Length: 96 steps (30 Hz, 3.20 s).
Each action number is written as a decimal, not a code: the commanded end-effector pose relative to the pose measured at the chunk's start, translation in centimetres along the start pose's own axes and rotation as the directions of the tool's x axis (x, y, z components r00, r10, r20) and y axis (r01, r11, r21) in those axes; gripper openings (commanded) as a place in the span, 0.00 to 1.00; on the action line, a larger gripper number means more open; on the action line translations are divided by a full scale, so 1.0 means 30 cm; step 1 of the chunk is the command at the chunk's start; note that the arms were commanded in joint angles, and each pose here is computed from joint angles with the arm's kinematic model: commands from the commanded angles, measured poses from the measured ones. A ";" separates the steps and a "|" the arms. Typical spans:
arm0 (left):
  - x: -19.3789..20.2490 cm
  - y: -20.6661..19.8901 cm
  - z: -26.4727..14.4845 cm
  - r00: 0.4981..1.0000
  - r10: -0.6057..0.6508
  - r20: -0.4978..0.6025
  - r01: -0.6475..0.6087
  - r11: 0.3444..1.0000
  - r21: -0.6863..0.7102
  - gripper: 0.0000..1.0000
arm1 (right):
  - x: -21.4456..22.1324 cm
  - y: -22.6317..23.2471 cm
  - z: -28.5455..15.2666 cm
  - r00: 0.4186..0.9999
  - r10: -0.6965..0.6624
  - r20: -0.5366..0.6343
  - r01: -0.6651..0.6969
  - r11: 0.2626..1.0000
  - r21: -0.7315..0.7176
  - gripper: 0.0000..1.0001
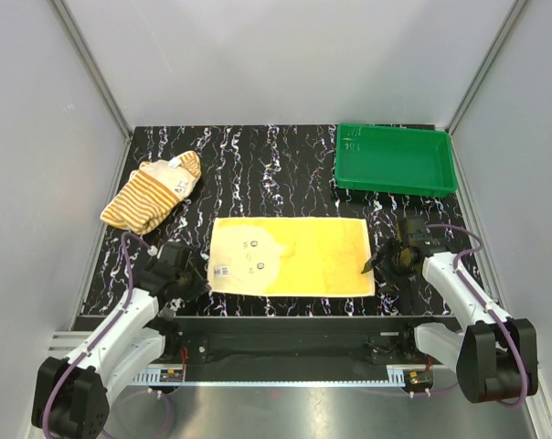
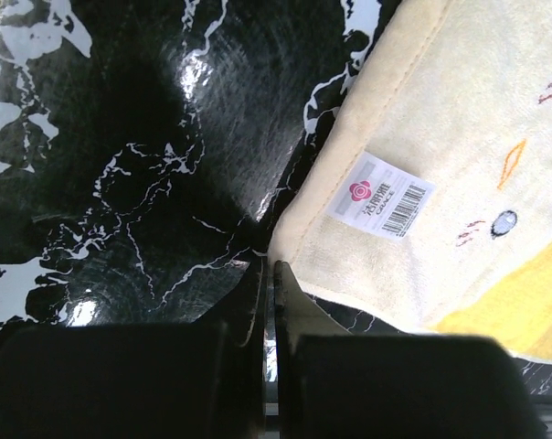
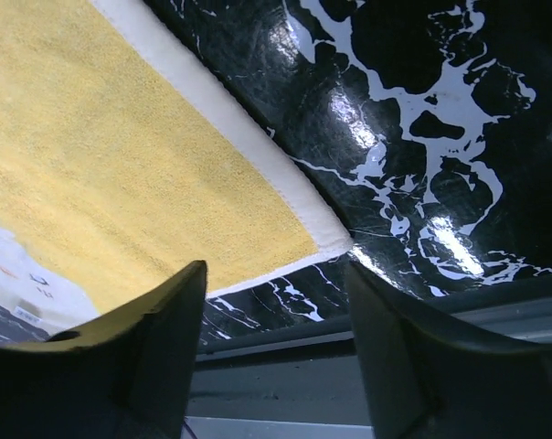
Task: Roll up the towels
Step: Flatten the towel, then fold the towel
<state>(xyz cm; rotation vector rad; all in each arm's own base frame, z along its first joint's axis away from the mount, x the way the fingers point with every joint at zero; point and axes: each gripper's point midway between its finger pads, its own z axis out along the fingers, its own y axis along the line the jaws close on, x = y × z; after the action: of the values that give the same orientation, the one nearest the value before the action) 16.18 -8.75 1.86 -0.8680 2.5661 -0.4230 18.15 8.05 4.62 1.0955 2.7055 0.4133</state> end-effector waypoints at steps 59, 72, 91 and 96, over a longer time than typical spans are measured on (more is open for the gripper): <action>-0.154 -0.227 -0.199 0.990 0.085 0.110 -0.104 0.978 0.179 0.00 | -0.072 0.100 -0.120 0.984 -0.157 0.083 0.156 0.988 0.016 0.00; -0.320 -0.363 -0.203 0.980 0.120 0.156 -0.141 0.982 0.128 0.00 | -0.226 0.266 -0.105 0.967 -0.230 0.112 0.229 0.973 0.020 0.00; -0.531 -0.442 0.014 0.983 0.122 0.134 -0.123 0.992 -0.007 0.00 | -0.446 0.399 0.044 0.964 -0.259 0.065 0.256 0.965 0.054 0.00; -0.542 -0.447 0.094 0.987 0.128 0.100 -0.126 0.992 -0.030 0.00 | -0.474 0.411 0.098 0.965 -0.261 0.036 0.258 0.964 0.068 0.00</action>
<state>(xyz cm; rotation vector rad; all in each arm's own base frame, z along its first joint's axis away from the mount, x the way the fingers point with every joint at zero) 33.30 -9.29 8.03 -0.7427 2.5897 -0.2982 35.43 7.24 6.48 0.7681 2.8063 0.2396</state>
